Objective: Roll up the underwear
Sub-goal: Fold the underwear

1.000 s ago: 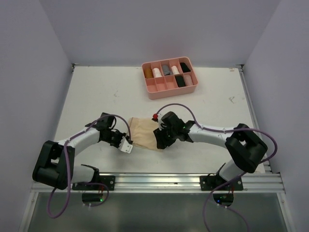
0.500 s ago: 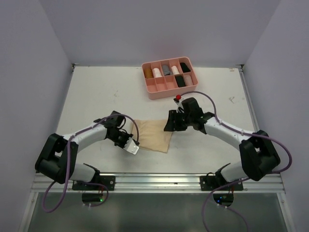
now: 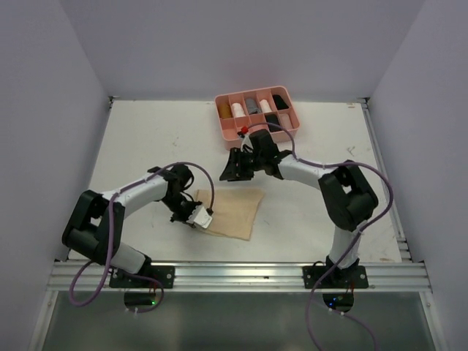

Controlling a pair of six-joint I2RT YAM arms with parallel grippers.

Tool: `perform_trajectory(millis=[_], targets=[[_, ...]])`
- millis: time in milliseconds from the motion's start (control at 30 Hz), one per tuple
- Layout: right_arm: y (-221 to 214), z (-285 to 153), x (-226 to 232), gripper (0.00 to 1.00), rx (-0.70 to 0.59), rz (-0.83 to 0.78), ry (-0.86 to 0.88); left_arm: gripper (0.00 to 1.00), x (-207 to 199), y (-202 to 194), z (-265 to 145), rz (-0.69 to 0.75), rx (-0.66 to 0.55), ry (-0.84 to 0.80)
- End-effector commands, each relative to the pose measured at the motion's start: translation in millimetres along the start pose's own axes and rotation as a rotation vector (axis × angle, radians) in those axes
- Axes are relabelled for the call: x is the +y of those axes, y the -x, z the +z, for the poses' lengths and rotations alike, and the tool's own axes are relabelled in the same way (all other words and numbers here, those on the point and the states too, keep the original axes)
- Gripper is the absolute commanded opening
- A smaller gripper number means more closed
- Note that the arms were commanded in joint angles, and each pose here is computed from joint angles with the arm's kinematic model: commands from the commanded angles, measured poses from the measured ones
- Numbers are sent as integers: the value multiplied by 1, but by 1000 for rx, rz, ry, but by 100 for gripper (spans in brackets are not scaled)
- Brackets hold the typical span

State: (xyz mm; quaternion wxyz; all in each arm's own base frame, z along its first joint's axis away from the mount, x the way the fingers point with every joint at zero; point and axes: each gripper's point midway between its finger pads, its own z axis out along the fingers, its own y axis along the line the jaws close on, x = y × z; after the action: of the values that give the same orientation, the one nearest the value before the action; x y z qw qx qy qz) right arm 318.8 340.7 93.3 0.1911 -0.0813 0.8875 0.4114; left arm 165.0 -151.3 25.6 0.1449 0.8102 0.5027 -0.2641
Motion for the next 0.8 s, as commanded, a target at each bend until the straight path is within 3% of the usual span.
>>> perform_trajectory(millis=[0,267,433,767], targets=[[12,19,52,46,4,-27,160,0,-9,13,-4,-68,-43,-63],[-15,45,87,42,80,-27,282,0,-2,21,-9,-129,-84,-78],[-39,56,93,32,138,14,319,0,4,23,-14,-129,-91,-62],[-94,84,38,25,251,68,193,0,24,21,-32,-214,-125,-27]])
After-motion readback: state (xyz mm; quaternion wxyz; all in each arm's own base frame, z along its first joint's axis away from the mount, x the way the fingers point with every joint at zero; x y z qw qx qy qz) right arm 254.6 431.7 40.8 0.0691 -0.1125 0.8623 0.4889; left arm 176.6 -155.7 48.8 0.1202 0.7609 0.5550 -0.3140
